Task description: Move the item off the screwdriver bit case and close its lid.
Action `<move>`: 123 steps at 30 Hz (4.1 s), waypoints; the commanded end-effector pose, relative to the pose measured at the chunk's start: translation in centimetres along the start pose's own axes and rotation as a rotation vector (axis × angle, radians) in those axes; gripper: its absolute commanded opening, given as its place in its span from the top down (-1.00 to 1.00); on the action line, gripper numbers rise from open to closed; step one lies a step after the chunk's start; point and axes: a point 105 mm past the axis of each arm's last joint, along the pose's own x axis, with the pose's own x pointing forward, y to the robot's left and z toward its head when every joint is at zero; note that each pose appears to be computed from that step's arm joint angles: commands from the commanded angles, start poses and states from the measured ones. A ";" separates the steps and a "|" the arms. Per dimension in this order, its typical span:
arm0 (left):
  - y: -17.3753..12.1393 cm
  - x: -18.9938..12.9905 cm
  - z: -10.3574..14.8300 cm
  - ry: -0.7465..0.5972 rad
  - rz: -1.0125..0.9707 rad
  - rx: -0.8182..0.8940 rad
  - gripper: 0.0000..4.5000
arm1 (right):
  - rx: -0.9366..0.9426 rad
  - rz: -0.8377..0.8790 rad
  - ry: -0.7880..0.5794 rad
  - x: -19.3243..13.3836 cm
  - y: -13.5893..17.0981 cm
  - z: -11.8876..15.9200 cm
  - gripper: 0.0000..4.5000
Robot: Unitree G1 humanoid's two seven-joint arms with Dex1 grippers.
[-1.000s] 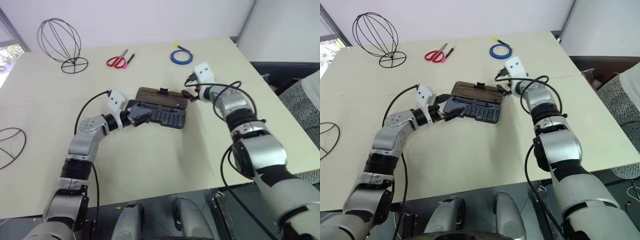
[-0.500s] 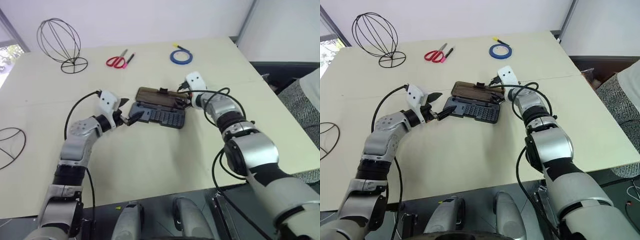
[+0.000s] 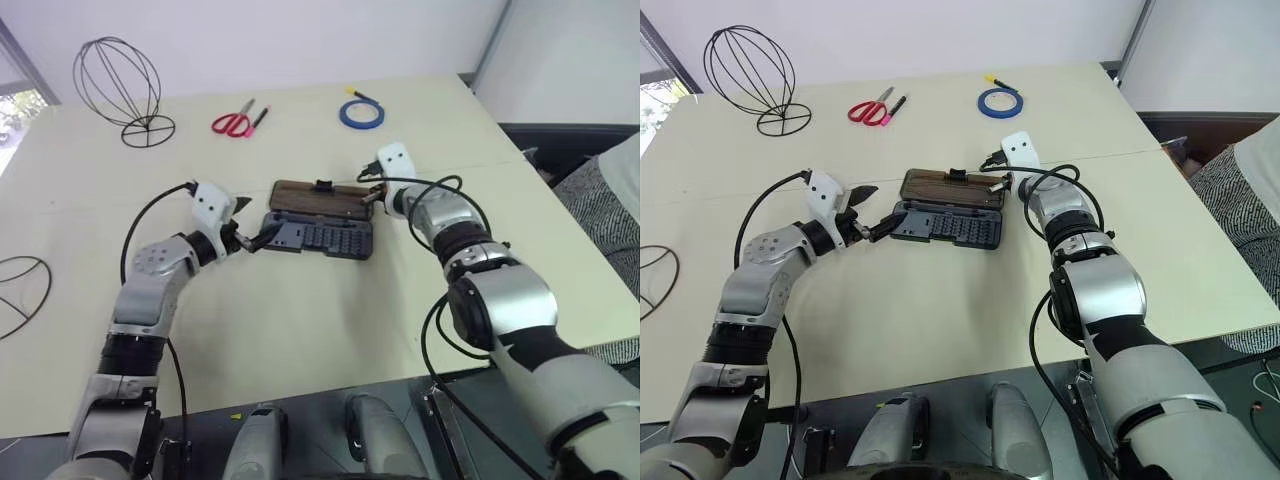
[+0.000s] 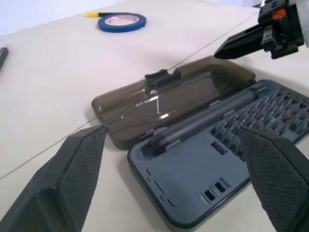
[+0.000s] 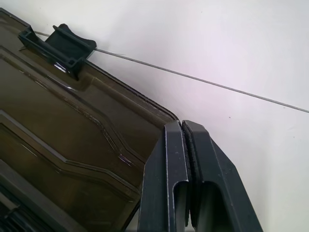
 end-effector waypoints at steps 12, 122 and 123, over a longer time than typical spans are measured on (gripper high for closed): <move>1.4 0.2 1.8 -0.051 0.035 0.052 -1.00 | 0.052 0.095 0.058 0.4 2.6 -1.3 0.88; 1.0 0.6 2.0 -0.059 0.051 0.041 -1.00 | 0.279 -0.171 0.093 -5.3 2.9 -3.2 -0.75; 1.1 0.6 2.0 -0.060 0.051 0.043 -1.00 | 0.274 -0.172 0.095 -5.3 3.0 -3.3 -0.62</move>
